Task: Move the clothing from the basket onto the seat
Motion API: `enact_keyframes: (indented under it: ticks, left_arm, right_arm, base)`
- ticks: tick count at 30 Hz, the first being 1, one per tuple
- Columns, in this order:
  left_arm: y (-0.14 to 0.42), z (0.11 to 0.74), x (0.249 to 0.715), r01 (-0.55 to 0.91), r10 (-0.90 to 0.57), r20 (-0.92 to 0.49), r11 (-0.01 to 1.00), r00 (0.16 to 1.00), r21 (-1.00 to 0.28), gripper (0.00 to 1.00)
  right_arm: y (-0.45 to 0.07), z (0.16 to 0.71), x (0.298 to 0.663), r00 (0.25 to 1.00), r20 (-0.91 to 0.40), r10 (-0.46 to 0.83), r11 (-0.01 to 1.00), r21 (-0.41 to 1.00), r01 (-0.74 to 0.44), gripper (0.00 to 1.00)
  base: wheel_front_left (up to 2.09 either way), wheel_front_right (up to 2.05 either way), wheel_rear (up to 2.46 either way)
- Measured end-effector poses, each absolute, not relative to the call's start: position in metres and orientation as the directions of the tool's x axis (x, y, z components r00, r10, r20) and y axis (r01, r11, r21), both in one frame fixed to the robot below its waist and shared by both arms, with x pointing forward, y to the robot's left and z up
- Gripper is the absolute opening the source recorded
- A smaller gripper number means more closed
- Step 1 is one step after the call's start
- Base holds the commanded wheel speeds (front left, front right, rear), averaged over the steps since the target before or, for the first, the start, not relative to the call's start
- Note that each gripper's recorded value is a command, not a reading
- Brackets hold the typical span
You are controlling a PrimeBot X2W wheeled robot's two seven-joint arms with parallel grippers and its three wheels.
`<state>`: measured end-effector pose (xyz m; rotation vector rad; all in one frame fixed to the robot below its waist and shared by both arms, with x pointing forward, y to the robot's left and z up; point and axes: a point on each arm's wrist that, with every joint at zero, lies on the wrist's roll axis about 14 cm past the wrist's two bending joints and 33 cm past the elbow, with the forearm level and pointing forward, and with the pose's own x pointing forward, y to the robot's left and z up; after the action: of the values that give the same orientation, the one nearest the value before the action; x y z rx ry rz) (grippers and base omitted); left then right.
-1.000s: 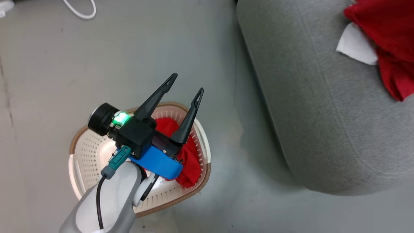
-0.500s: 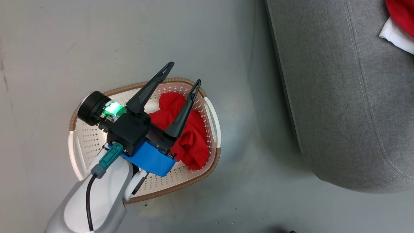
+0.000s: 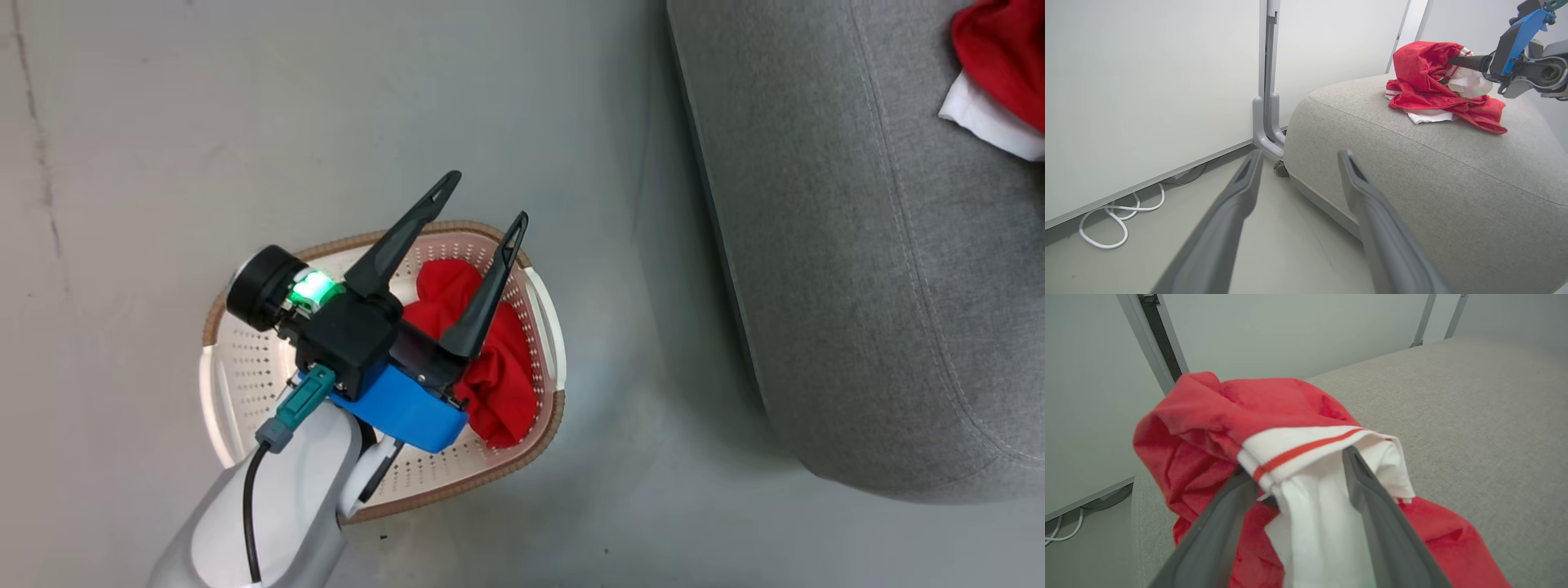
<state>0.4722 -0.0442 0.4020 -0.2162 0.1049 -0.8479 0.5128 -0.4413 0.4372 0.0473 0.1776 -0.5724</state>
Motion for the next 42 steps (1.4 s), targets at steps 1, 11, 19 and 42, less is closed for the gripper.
enact_keyframes:
  ticks: [1, 11, 19, 42]
  left_arm:
    - [-0.044, 0.404, 0.471, 0.729, -0.751, -0.006, 0.643, 0.660, -0.233, 1.00]
    - [-0.023, 0.428, 0.454, 0.657, -0.682, -0.018, 0.711, 0.731, -0.249, 1.00]
    - [0.004, 0.451, 0.430, 0.574, -0.598, -0.024, 0.780, 0.801, -0.250, 1.00]
    - [0.128, 0.487, 0.372, 0.239, -0.241, 0.015, 0.950, 0.970, -0.202, 1.00]
  right_arm:
    - [-0.441, 0.440, 0.513, 0.828, -0.178, -0.532, 0.842, -0.009, 0.539, 1.00]
    - [-0.429, 0.453, 0.490, 0.848, -0.200, -0.491, 0.868, -0.026, 0.496, 1.00]
    - [-0.409, 0.466, 0.462, 0.876, -0.207, -0.436, 0.898, -0.029, 0.440, 1.00]
    - [-0.258, 0.518, 0.418, 0.995, 0.018, -0.098, 0.994, 0.048, 0.097, 1.00]
  base:
    - [0.00, 0.00, 0.00]
    - [0.00, 0.00, 0.00]
    - [0.00, 0.00, 0.00]
    - [0.00, 0.00, 0.00]
